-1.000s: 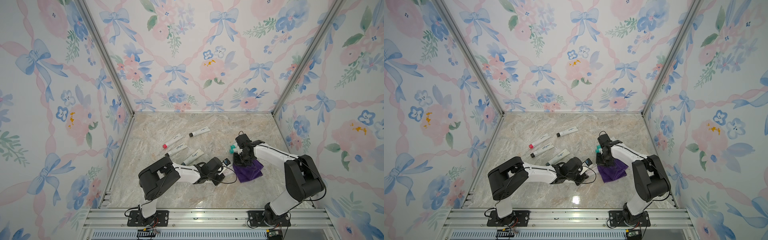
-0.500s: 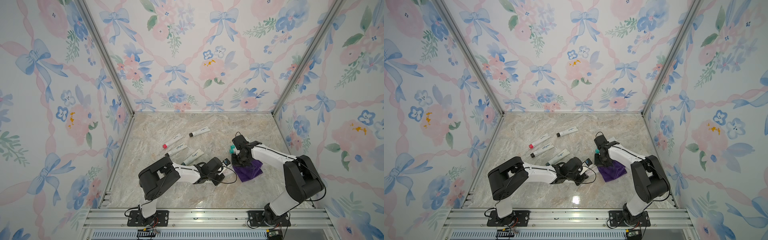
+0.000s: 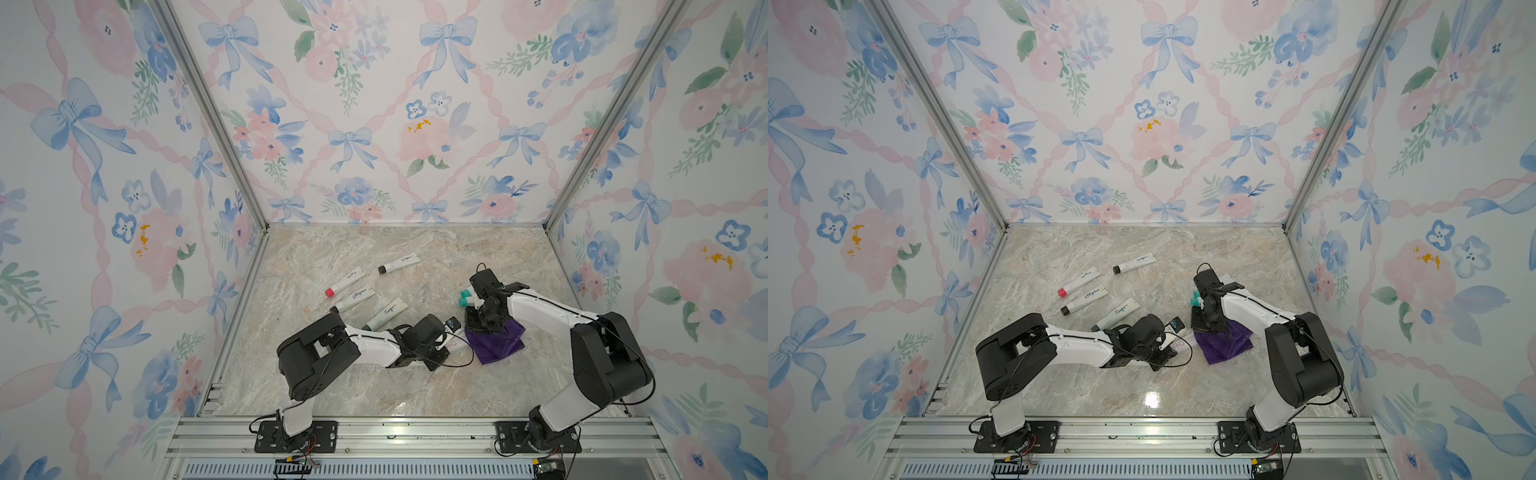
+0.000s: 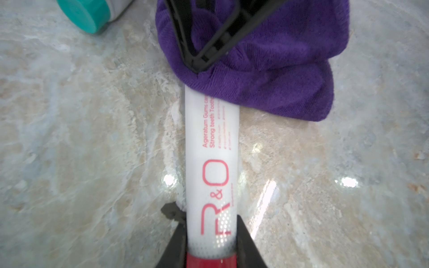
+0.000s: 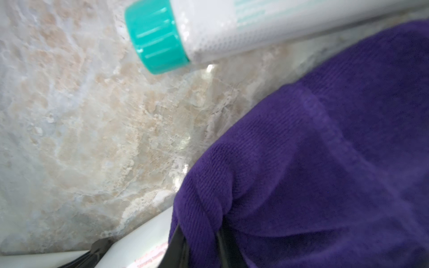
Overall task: Wipe the surface of the toothpaste tube
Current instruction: Wipe the dirt from the toothpaste tube.
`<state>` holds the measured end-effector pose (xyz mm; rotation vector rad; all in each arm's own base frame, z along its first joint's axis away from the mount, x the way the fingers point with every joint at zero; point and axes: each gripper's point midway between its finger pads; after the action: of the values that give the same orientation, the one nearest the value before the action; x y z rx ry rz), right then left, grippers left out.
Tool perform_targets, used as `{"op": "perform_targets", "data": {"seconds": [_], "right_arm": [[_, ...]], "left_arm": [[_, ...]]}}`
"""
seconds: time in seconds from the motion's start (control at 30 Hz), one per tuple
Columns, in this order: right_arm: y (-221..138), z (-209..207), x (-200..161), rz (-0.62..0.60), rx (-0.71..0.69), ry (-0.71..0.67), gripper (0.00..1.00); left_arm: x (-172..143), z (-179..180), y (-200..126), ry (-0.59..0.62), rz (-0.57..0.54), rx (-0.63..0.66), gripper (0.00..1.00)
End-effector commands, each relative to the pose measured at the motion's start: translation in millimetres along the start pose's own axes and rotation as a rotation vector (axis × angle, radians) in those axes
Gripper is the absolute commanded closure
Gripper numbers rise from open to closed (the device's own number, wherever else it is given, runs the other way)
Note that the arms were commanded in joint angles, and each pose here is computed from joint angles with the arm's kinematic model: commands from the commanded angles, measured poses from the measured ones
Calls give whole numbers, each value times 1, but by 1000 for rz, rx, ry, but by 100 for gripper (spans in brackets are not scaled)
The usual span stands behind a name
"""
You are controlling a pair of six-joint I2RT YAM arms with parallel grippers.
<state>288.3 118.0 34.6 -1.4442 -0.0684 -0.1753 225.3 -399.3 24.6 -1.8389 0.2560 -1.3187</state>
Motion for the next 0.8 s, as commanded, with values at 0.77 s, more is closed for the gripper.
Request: {"op": "perform_targets", "data": {"seconds": [0.77], "right_arm": [[7,-15,-26,87,-86,-34,81]], "left_arm": [[-20,5,9,12,67,25,80]]}}
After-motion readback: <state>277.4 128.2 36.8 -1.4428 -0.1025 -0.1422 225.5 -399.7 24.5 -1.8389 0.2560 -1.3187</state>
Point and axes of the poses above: each gripper's point midway between its finger pads, its own y axis out along the fingers, its own z axis along the line the jaws close on, x = y × z, and after that the axes turned 1 degree about -y, right-handed
